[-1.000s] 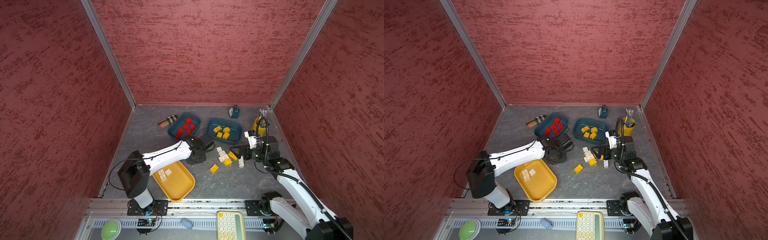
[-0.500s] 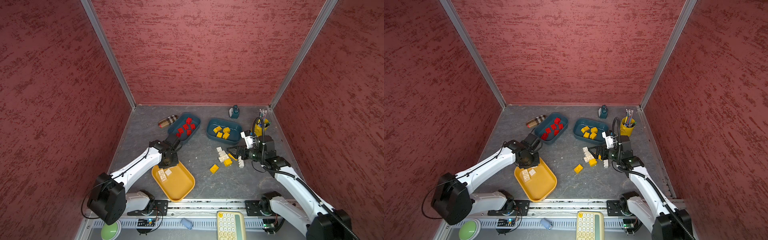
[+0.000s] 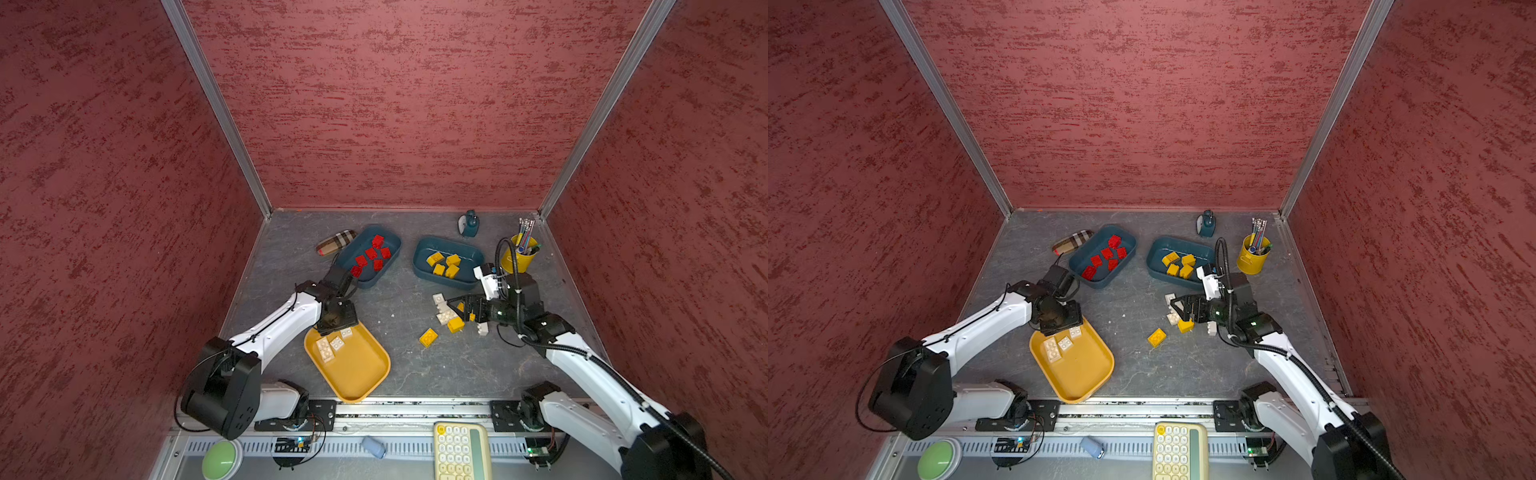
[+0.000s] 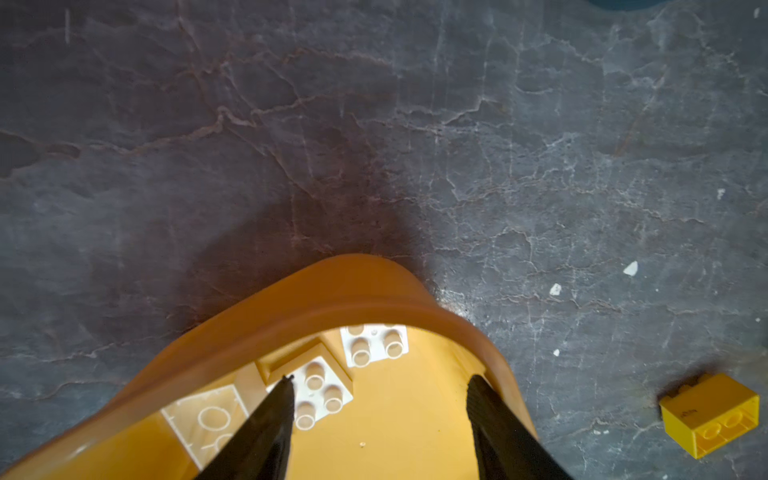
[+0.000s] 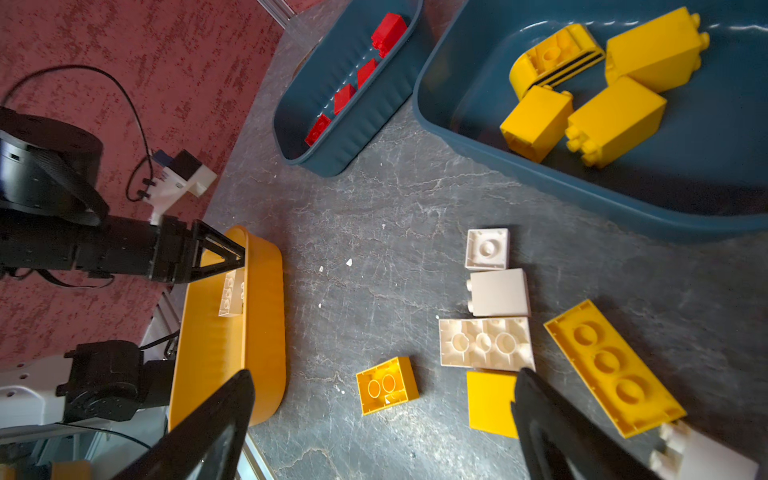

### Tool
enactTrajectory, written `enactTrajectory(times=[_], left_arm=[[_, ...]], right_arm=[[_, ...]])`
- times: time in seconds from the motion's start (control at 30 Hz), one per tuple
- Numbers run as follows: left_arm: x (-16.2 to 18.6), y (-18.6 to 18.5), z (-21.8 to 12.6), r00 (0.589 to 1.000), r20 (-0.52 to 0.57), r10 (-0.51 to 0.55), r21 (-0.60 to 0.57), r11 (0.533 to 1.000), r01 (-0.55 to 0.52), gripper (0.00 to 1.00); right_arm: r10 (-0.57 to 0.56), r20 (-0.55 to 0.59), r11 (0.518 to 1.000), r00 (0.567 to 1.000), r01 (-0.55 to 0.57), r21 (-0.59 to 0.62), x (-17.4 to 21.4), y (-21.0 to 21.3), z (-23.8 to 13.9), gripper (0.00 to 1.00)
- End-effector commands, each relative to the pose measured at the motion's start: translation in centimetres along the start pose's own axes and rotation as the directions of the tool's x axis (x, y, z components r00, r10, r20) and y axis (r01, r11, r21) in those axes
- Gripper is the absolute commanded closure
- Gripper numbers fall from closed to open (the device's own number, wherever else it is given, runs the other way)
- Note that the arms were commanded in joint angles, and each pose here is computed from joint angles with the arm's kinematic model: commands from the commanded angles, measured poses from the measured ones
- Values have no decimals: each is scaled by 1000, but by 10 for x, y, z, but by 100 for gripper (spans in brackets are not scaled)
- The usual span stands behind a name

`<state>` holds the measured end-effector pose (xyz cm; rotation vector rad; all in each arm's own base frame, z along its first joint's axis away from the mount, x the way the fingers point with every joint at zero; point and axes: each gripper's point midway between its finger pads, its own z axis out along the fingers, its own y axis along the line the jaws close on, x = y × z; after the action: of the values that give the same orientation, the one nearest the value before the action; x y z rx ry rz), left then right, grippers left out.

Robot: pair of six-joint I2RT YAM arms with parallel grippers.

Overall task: Sort the legos into containers by color
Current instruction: 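Lift the left gripper from the tray while the right gripper grasps a yellow brick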

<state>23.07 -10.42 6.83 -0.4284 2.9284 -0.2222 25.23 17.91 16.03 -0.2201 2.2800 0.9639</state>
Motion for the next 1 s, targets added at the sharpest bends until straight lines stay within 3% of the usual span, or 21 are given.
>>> enactTrajectory(times=[0.0, 0.2, 0.37, 0.63, 0.97], left_arm=[[-18, -20, -29, 997, 71, 28, 101, 994, -35, 29], [-35, -40, -63, 992, 119, 48, 237, 969, -75, 16], [-42, -49, -79, 987, 142, 72, 297, 948, -112, 8], [-55, -58, -96, 973, 208, 102, 381, 907, -177, 1], [-55, -58, -103, 966, 240, 101, 452, 869, -203, 1]], right_arm=[[12, 10, 998, 1000, -12, 55, -3, -1, 4, 4], [20, -41, 990, 999, -14, 144, 10, 5, 16, 7], [149, -77, 962, 986, -126, 241, 31, 12, 30, 16], [360, -67, 857, 930, -302, 417, 67, 31, 52, 19], [475, -46, 738, 879, -370, 564, 95, 11, 76, 29]])
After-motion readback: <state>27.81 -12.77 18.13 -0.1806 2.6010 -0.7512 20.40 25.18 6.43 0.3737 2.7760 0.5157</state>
